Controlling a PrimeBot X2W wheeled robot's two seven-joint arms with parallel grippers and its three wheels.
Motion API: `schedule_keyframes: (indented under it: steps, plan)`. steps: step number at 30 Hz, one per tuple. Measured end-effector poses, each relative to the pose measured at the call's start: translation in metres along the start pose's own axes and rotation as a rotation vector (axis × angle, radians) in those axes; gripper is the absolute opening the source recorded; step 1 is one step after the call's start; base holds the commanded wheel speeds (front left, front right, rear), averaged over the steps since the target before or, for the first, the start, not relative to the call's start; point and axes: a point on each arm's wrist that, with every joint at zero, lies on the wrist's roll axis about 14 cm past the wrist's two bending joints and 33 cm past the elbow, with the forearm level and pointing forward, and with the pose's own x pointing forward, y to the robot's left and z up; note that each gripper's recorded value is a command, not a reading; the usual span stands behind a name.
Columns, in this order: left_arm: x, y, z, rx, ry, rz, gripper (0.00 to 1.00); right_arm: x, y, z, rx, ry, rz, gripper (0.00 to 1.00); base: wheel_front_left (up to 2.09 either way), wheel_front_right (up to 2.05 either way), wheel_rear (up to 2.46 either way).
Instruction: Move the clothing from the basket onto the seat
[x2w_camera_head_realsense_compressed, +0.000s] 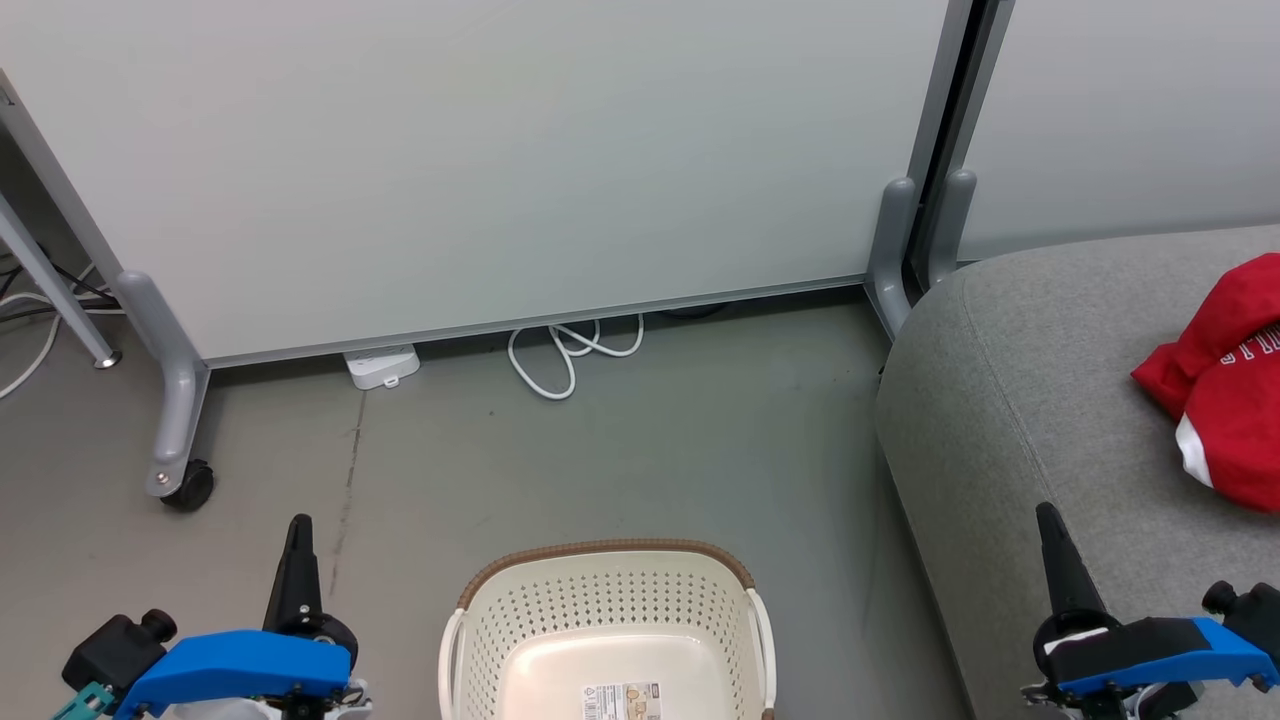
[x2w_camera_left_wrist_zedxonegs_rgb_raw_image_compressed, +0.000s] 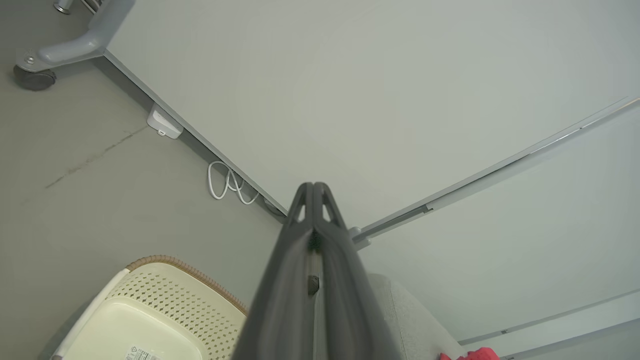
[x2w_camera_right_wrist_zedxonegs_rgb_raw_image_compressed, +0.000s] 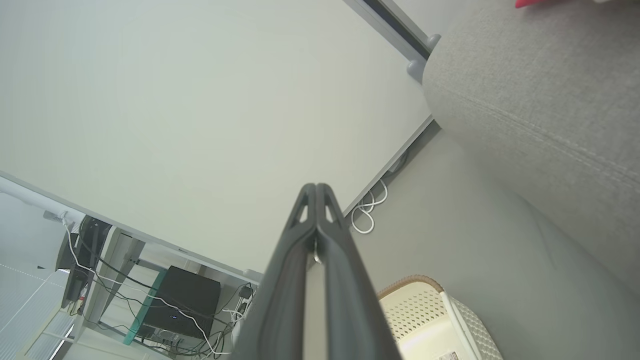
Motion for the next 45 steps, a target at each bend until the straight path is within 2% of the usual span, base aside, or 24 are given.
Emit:
schedule_keyframes:
  steps: [24, 45]
  plan:
    - [0.008, -0.006, 0.004, -0.253, 0.009, -0.017, 0.00, 0.004, 0.003, 0.009, 0.258, -0.009, 0.010, 0.00, 0.00, 0.00, 0.00]
    - [0.015, -0.013, 0.006, -0.433, 0.021, -0.042, 0.00, 0.006, 0.006, 0.017, 0.444, -0.017, 0.031, 0.00, 0.00, 0.00, 0.00]
